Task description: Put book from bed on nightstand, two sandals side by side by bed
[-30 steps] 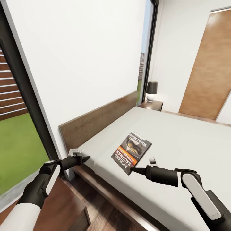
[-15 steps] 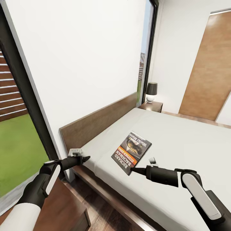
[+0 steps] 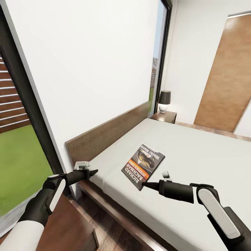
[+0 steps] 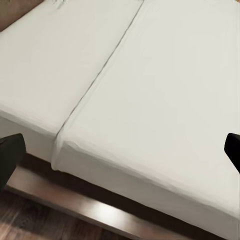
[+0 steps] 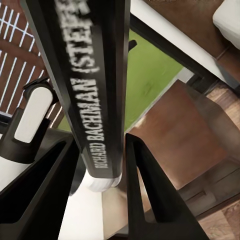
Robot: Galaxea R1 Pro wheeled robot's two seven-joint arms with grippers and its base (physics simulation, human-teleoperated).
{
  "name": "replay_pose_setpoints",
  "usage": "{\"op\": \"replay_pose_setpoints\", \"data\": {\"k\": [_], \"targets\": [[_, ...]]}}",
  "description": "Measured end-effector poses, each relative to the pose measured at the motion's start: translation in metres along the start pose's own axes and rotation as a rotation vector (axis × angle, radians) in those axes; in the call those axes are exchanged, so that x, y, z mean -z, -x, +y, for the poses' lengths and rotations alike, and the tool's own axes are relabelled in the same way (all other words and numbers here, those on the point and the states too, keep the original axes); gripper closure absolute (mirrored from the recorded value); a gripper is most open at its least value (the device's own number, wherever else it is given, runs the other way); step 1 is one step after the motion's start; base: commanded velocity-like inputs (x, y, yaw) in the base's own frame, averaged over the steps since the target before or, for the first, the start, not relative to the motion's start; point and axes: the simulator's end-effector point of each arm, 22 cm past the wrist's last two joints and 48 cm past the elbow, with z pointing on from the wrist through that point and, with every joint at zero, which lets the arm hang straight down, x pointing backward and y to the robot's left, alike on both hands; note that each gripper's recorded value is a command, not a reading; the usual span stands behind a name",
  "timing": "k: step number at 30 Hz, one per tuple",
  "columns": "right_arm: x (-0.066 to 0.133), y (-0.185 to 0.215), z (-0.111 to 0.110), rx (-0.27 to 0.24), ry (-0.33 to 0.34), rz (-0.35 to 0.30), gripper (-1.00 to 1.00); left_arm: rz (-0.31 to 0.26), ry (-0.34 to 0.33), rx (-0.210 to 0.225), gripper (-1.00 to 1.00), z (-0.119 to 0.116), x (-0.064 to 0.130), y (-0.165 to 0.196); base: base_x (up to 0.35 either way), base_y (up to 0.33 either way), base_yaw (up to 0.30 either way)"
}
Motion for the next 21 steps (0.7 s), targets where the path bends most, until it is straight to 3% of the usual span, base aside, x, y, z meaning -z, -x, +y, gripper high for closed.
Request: {"op": "replay_pose_setpoints", "data": {"k": [7,21], "targets": [[0.003,0.007,0.008,-0.003,-0.004,-0.002,1.0,0.025,0.0,0.019,-1.0,-0.002,0.005,0.004,0.0,0.0,0.0],[0.012,0.019,0.006,0.05,-0.098,0.012,1.0,0.17,0.012,0.086,-1.0,-0.002,0.024,-0.041,0.0,0.0,0.0]]}}
